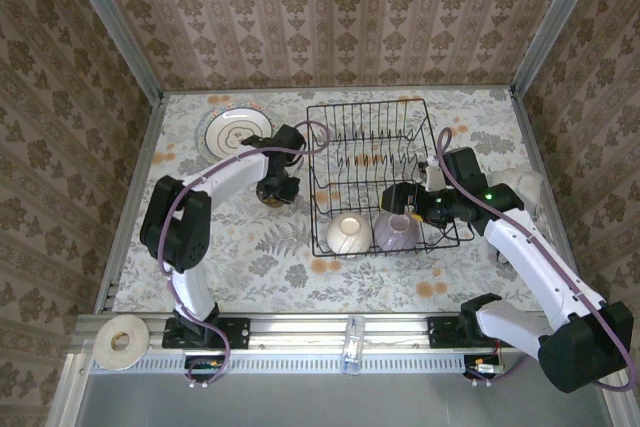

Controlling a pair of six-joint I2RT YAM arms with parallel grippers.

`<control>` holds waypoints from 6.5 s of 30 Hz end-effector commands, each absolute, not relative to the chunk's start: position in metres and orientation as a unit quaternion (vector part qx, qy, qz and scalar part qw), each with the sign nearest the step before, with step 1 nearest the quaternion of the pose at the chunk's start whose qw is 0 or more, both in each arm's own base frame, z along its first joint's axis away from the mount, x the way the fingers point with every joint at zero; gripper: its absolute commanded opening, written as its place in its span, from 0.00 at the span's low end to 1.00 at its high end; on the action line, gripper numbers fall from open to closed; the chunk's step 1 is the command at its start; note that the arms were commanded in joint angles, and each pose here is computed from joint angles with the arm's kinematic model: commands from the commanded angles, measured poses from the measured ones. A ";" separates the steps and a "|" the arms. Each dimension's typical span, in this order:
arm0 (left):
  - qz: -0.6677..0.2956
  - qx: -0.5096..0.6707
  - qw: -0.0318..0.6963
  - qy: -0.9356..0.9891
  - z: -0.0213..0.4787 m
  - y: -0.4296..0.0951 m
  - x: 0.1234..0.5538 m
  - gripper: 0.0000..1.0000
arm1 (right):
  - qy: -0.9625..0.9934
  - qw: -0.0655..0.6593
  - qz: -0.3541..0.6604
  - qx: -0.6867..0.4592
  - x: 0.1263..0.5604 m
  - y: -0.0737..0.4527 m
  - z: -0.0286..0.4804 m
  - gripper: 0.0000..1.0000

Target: Unload the mixed dishes from the dish rack

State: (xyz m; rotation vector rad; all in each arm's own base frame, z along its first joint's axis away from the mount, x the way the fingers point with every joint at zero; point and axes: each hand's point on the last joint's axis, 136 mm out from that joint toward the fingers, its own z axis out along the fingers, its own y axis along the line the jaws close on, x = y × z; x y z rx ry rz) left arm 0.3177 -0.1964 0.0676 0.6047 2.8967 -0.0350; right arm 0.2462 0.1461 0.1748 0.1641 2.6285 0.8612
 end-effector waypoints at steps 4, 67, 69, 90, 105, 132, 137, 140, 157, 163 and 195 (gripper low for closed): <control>-0.028 0.204 0.099 0.974 0.084 -0.198 0.316 0.29 | 0.945 0.178 0.269 0.055 0.247 0.138 0.161 1.00; -0.228 0.142 0.146 0.952 0.118 -0.268 0.234 0.66 | 0.982 0.115 0.027 -0.145 0.302 0.207 0.064 0.73; -0.227 0.142 0.143 0.953 0.116 -0.269 0.233 0.66 | 0.984 0.121 0.029 -0.128 0.312 0.199 0.065 0.71; -0.234 0.182 0.248 0.922 0.196 -0.276 0.255 0.86 | 0.979 0.185 0.087 -0.001 0.330 0.143 0.115 0.74; -0.398 0.233 0.332 0.823 0.270 -0.359 0.244 0.99 | 0.951 0.218 0.201 0.084 0.307 0.108 0.142 1.00; -0.306 0.145 0.178 0.924 0.130 -0.386 0.274 0.87 | 0.943 0.143 0.268 0.135 0.339 0.130 0.072 0.88; -0.319 0.121 0.171 0.924 0.122 -0.383 0.280 0.87 | 0.928 0.148 0.319 0.124 0.342 0.144 0.092 0.94; -0.320 0.118 0.165 0.925 0.119 -0.383 0.280 0.87 | 0.920 0.147 0.343 0.121 0.344 0.152 0.103 0.97; -0.319 0.097 0.162 0.929 0.111 -0.375 0.287 0.87 | 0.934 0.106 0.309 0.146 0.349 0.145 0.052 0.90; -0.318 0.073 0.153 0.933 0.098 -0.371 0.294 0.94 | 0.934 0.096 0.302 0.167 0.337 0.135 0.040 0.76; -0.461 0.015 0.134 0.877 0.079 -0.410 0.303 1.00 | 0.895 0.059 0.357 0.261 0.325 0.110 0.013 0.41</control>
